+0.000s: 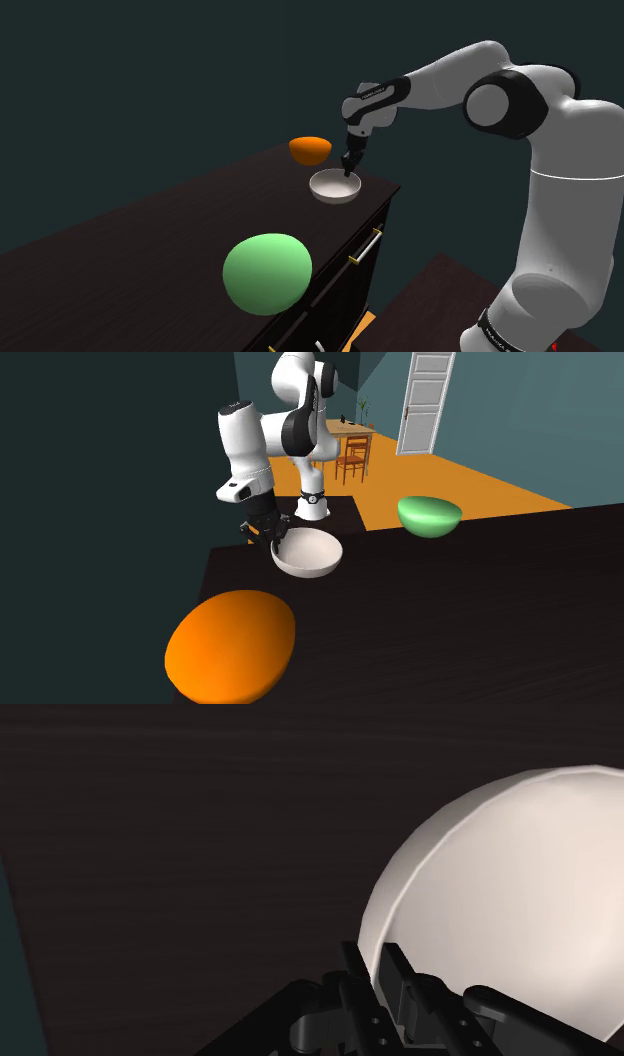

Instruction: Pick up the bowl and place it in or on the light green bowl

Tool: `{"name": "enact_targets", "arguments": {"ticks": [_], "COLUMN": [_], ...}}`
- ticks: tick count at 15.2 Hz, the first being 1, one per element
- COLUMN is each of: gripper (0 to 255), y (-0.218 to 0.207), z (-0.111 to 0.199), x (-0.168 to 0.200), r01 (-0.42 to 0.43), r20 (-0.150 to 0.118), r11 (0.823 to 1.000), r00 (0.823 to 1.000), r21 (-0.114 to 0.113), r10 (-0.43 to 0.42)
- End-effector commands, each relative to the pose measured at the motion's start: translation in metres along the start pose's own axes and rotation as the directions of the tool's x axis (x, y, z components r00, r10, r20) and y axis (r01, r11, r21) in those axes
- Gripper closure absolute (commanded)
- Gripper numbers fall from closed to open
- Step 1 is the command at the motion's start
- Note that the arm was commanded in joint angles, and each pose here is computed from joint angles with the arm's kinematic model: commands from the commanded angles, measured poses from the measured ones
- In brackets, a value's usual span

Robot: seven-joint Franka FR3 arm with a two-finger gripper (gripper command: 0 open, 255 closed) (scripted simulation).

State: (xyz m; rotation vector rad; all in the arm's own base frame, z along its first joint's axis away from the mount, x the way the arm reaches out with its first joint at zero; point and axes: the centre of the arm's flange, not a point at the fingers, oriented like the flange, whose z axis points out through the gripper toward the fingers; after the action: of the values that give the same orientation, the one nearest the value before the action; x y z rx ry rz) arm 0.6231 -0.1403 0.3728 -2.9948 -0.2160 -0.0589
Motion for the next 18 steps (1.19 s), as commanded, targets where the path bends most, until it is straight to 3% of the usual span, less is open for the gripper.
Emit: {"name": "enact_targets", "arguments": {"ticks": [1,18], "gripper": [255,255], "y": [-0.001,-0.013], "z": [-0.011,-0.100], "x": [0.001,0.006], "r01": [0.000,0.000], "r20": [0.000,0.000], "r11": [1.000,1.000], "r00": [1.000,1.000], "r21": [0.000,0.000], "r10": [0.000,0.000]}}
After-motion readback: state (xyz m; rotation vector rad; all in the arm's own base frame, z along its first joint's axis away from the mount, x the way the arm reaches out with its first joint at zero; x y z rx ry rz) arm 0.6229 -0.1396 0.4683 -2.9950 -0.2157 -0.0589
